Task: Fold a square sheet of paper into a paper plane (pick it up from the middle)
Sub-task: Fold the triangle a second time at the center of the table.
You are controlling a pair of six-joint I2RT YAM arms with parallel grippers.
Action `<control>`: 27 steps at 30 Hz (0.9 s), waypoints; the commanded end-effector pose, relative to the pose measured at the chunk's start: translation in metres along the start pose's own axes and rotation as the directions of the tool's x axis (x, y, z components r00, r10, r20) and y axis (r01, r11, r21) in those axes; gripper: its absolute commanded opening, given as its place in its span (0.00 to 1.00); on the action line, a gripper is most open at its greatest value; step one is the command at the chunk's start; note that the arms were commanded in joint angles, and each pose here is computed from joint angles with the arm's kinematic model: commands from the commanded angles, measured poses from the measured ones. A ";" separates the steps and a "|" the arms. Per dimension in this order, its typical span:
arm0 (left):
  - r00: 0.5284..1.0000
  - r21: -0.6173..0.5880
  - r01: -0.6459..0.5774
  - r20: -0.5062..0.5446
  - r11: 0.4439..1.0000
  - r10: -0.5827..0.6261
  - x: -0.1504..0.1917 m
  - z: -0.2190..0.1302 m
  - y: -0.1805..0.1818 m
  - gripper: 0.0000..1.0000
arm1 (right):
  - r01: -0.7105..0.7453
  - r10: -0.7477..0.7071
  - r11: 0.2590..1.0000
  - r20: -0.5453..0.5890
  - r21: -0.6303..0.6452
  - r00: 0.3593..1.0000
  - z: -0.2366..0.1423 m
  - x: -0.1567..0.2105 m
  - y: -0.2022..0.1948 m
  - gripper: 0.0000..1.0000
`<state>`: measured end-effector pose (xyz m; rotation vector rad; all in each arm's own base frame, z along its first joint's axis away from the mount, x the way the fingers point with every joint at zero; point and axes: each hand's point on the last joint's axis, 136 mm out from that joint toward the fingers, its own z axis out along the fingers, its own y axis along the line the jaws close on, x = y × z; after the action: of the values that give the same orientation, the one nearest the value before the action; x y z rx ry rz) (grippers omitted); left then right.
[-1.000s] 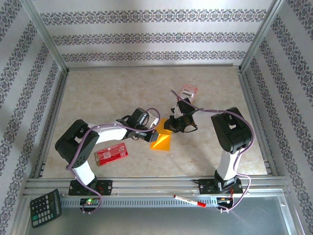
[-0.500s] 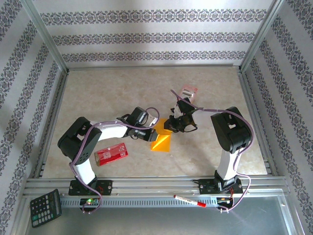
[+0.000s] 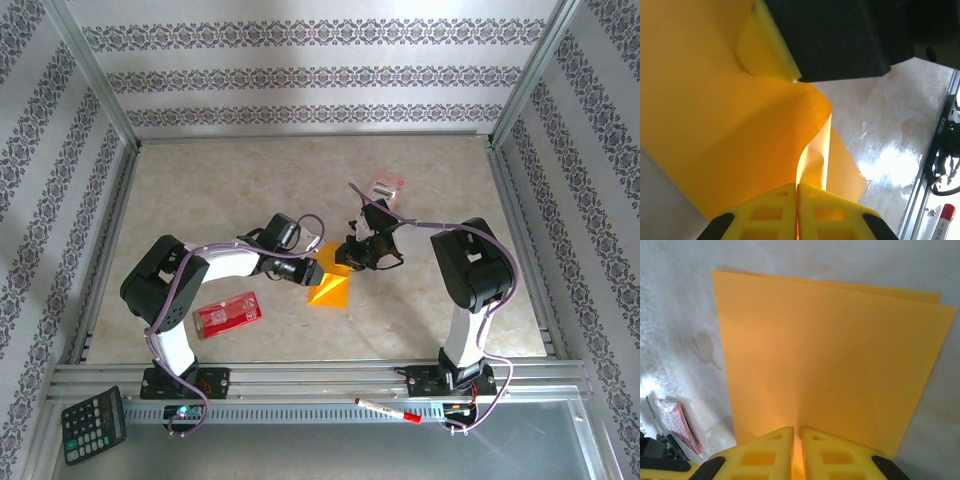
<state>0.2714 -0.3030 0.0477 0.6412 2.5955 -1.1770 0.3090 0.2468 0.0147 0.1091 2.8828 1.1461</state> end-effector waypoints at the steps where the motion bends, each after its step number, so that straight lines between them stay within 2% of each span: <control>1: 1.000 0.008 0.021 -0.006 1.000 -0.021 -0.004 -0.006 0.002 0.09 | -0.031 0.033 0.997 -0.033 0.077 0.999 0.010 0.009 -0.022 0.15; 14: 0.993 -0.056 0.080 -0.077 0.995 -0.084 0.009 0.000 0.022 0.09 | -0.025 0.028 0.997 -0.034 0.079 0.999 0.011 0.008 -0.022 0.15; 27: 0.992 -0.085 0.082 -0.090 0.993 -0.089 0.007 0.001 0.028 0.09 | -0.028 0.032 0.996 -0.039 0.084 0.999 0.012 0.009 -0.024 0.15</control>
<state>0.2747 -0.2924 0.0287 0.5817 2.7400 -1.1189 0.3103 0.2475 0.0142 0.1100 2.8869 1.1457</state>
